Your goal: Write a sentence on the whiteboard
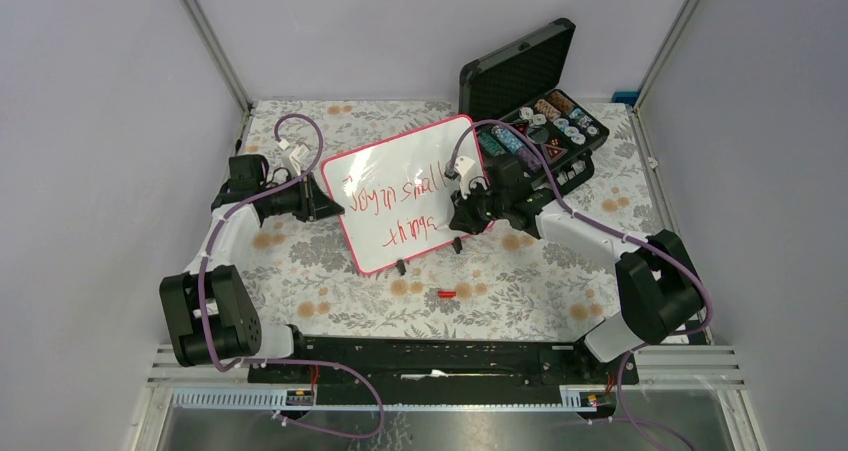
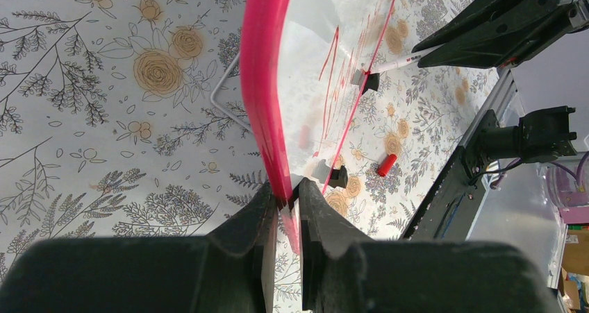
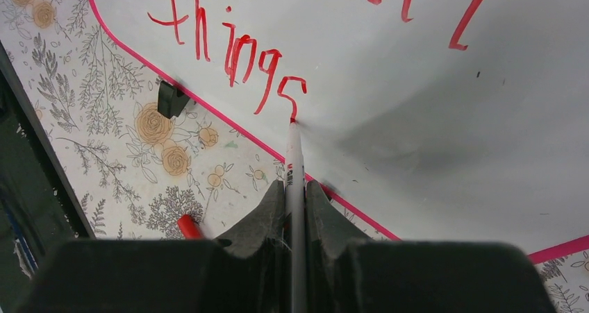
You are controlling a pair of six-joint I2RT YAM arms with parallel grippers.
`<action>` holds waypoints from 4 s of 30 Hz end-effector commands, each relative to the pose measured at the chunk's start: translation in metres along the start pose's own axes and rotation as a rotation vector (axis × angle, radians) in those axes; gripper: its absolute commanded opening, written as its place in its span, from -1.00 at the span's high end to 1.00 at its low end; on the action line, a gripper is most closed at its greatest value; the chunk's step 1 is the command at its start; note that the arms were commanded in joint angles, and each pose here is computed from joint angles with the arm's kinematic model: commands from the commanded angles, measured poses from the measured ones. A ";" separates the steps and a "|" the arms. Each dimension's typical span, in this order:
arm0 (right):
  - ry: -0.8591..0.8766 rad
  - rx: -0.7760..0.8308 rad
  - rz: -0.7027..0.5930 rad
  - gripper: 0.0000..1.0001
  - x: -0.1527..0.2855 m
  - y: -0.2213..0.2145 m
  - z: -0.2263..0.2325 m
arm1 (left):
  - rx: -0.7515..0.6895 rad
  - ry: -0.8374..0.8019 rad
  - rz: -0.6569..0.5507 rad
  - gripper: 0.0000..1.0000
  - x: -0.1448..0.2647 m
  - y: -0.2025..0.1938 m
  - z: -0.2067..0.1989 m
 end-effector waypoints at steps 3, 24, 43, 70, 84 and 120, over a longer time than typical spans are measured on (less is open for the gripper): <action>0.004 0.010 -0.004 1.00 -0.003 0.003 0.000 | -0.099 0.041 -0.021 1.00 0.004 0.009 0.002; 0.121 0.062 -0.080 1.00 0.017 0.045 0.032 | -0.112 0.054 -0.028 0.84 0.006 0.014 0.000; 0.012 0.050 -0.019 1.00 0.039 0.015 0.019 | -0.139 0.061 -0.030 0.64 0.011 0.021 -0.005; 0.058 0.028 -0.015 1.00 0.020 0.002 0.007 | -0.124 0.069 -0.019 0.85 0.008 0.013 -0.001; 0.070 0.021 -0.015 1.00 0.016 0.003 0.006 | -0.122 0.066 -0.017 0.98 0.007 0.013 0.001; -0.080 -0.010 -0.038 1.00 0.009 0.022 -0.020 | -0.123 0.064 -0.013 1.00 0.006 0.012 0.001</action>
Point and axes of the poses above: each gripper's point midway between its finger pads, its own x axis back along the fingers, its own z axis along the line the jaws close on, y = z × x, the point moved 9 cm from there along x, back along the fingers, and after that the axes turned 4 degrees about -x, right-handed, at the moved point
